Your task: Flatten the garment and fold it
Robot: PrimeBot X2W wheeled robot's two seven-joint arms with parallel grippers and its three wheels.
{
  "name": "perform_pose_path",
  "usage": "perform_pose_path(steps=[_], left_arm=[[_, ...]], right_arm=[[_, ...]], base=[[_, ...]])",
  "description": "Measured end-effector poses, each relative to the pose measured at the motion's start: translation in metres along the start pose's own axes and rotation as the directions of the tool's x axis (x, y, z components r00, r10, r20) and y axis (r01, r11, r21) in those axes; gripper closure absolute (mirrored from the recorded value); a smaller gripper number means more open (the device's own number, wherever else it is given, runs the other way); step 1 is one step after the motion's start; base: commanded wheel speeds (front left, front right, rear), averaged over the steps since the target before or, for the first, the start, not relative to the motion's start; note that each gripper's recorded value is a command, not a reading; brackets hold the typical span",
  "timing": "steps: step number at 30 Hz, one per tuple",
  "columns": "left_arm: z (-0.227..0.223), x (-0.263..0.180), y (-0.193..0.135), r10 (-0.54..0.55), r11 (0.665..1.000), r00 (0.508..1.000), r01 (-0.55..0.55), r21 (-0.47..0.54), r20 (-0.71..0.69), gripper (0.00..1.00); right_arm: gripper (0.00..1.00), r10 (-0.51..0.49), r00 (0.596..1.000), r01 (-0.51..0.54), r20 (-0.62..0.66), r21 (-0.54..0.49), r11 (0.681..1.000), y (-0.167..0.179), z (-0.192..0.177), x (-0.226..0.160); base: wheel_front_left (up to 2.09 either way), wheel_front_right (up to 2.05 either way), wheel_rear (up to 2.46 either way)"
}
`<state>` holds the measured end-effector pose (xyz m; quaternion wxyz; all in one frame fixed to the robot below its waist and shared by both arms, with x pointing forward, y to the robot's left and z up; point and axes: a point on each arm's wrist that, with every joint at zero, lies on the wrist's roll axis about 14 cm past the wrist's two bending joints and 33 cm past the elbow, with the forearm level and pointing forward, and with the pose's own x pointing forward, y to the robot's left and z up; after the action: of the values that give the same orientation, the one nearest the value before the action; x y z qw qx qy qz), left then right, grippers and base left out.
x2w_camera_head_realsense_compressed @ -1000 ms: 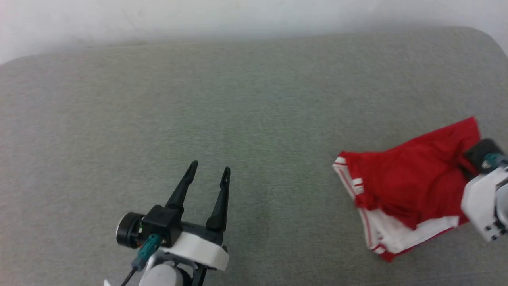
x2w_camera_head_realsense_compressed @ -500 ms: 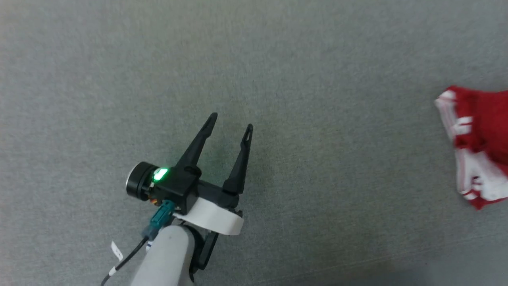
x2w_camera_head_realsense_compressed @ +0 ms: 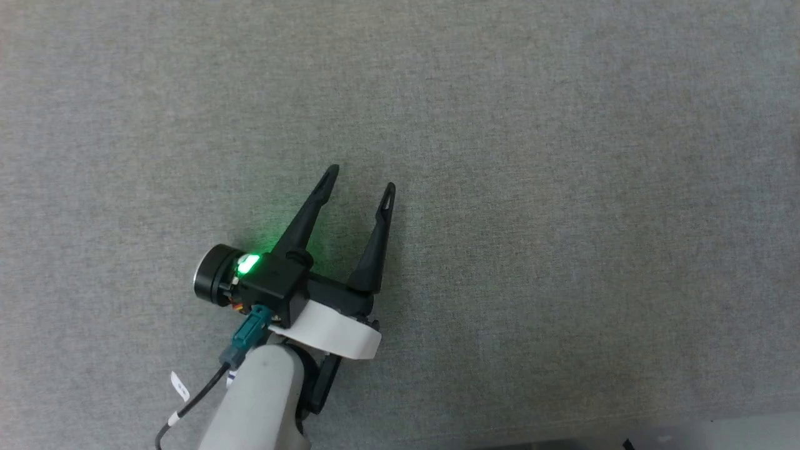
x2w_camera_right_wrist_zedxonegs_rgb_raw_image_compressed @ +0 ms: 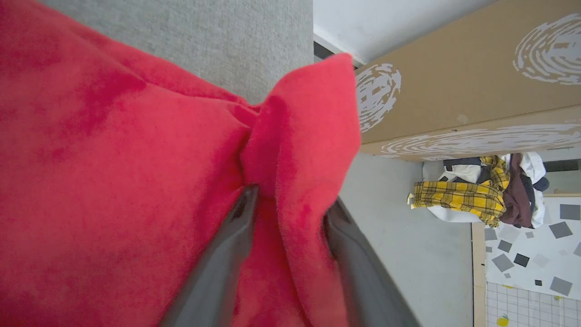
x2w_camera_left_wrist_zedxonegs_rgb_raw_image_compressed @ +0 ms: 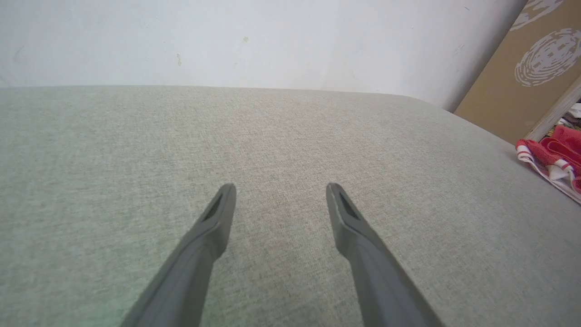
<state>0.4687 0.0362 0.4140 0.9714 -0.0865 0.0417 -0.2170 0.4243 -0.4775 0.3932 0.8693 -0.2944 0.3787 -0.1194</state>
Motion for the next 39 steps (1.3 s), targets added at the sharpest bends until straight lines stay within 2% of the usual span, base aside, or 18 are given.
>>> perform_pose_path(steps=[7,12,14,16,18,22,26,28,30,32,37,39], left_arm=[[0.017,-0.011,0.004,0.034,0.999,0.999,-0.034,0.008,0.026,0.00],[0.031,-0.033,0.002,0.064,0.998,0.997,-0.064,0.008,0.038,0.00],[0.041,-0.042,0.003,0.083,0.996,0.995,-0.085,0.022,0.056,0.00],[0.052,-0.051,0.006,0.113,0.993,0.990,-0.116,0.033,0.079,0.00],[0.065,-0.061,0.009,0.138,0.989,0.984,-0.144,0.042,0.111,0.00],[0.090,-0.081,0.014,0.187,0.977,0.967,-0.201,0.070,0.175,0.00],[0.110,-0.099,0.015,0.208,0.967,0.951,-0.235,0.099,0.227,0.00],[0.119,-0.107,0.017,0.224,0.960,0.941,-0.258,0.107,0.254,0.00],[0.126,-0.115,0.019,0.238,0.954,0.932,-0.278,0.115,0.275,0.00],[0.130,-0.123,0.021,0.252,0.949,0.925,-0.294,0.116,0.285,0.00],[0.128,-0.139,0.029,0.297,0.932,0.912,-0.341,0.120,0.283,0.00],[0.125,-0.142,0.031,0.308,0.927,0.910,-0.353,0.130,0.277,0.00]], right_arm=[[0.00,-0.006,0.996,0.004,0.092,0.031,1.000,-0.002,0.025,-0.007],[0.00,-0.022,0.970,0.002,0.242,0.085,0.996,-0.011,0.064,-0.030],[0.00,-0.035,0.941,-0.010,0.338,0.133,0.991,-0.014,0.088,-0.046],[0.00,-0.051,0.895,-0.038,0.444,0.190,0.981,-0.015,0.115,-0.065],[0.00,-0.068,0.831,-0.091,0.552,0.257,0.962,-0.012,0.143,-0.088],[0.00,-0.104,0.691,-0.169,0.715,0.299,0.939,-0.008,0.179,-0.139],[0.00,-0.154,0.566,-0.257,0.810,0.351,0.901,0.003,0.196,-0.186],[0.00,-0.171,0.520,-0.301,0.837,0.366,0.881,0.015,0.198,-0.207],[0.00,-0.169,0.490,-0.336,0.855,0.364,0.869,0.030,0.198,-0.223],[0.00,-0.183,0.469,-0.378,0.864,0.384,0.843,0.041,0.196,-0.235],[0.00,-0.171,0.460,-0.461,0.871,0.399,0.793,0.075,0.193,-0.252],[0.00,-0.119,0.462,-0.457,0.879,0.351,0.817,0.094,0.191,-0.255]], base=[[0.00,0.00,0.00],[0.00,0.00,0.00],[0.00,0.00,0.00],[0.00,0.00,0.00],[0.00,0.00,0.00],[0.00,0.00,0.00],[0.00,0.00,0.00],[0.00,0.00,0.00],[0.00,0.00,0.00],[0.00,0.00,0.00],[0.00,0.00,0.00],[0.00,0.00,0.00]])
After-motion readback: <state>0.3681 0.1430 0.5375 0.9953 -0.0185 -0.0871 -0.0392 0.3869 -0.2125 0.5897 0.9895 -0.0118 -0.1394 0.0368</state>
